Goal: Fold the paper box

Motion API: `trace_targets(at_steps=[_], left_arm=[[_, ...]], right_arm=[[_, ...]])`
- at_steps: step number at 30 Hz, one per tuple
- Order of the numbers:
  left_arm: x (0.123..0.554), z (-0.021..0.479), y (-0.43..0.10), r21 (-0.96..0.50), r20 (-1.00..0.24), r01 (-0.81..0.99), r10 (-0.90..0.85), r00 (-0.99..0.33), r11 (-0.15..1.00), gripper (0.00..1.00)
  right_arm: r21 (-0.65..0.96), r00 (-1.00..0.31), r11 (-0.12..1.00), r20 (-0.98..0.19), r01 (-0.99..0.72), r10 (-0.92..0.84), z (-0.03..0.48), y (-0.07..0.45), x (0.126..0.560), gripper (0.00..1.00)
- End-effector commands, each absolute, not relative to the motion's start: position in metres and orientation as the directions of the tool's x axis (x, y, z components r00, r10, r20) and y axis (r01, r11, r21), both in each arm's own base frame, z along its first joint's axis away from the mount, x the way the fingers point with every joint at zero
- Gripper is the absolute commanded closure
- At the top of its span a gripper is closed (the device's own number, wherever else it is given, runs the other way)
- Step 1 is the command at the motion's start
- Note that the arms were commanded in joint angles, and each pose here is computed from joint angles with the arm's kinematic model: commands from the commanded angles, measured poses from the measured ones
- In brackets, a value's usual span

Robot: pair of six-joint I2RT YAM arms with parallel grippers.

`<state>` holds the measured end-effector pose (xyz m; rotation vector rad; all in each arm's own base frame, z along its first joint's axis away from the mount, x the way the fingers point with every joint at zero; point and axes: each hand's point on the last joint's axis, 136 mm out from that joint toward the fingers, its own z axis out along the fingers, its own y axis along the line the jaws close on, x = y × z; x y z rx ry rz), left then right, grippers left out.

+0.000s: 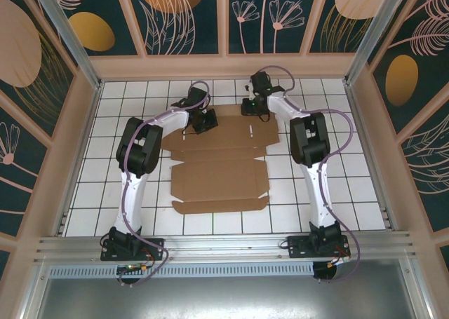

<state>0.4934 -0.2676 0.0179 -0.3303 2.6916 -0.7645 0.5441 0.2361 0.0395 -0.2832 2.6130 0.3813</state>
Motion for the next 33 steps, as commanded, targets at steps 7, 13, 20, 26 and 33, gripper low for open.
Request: trace_targets(at_steps=[7, 13, 20, 26, 33], left_arm=[[0.468, -0.039, -0.250, -0.437, -0.156, -0.187, -0.279, -0.948, 0.880, 1.00], [0.470, -0.039, -0.248, -0.430, -0.165, -0.178, -0.271, -0.948, 0.885, 1.00], [0.470, -0.037, -0.248, -0.430, -0.168, -0.175, -0.269, -0.948, 0.886, 1.00], [0.472, -0.036, -0.248, -0.434, -0.168, -0.173, -0.268, -0.949, 0.884, 1.00], [0.474, -0.033, -0.248, -0.443, -0.168, -0.173, -0.271, -0.948, 0.880, 1.00]], right_arm=[[-0.108, -0.794, 0.948, -0.522, -0.299, -0.310, 0.043, 0.258, 0.538, 0.58], [-0.091, -0.773, 0.962, -0.579, -0.256, -0.260, 0.069, 0.249, 0.547, 0.52], [0.048, -0.805, 0.964, -0.562, -0.263, -0.191, 0.074, 0.248, 0.548, 0.63], [0.185, -0.855, 0.958, -0.510, -0.217, -0.095, 0.071, 0.244, 0.545, 0.61], [0.388, -0.859, 0.894, -0.511, -0.226, 0.005, 0.089, 0.250, 0.555, 0.56]])
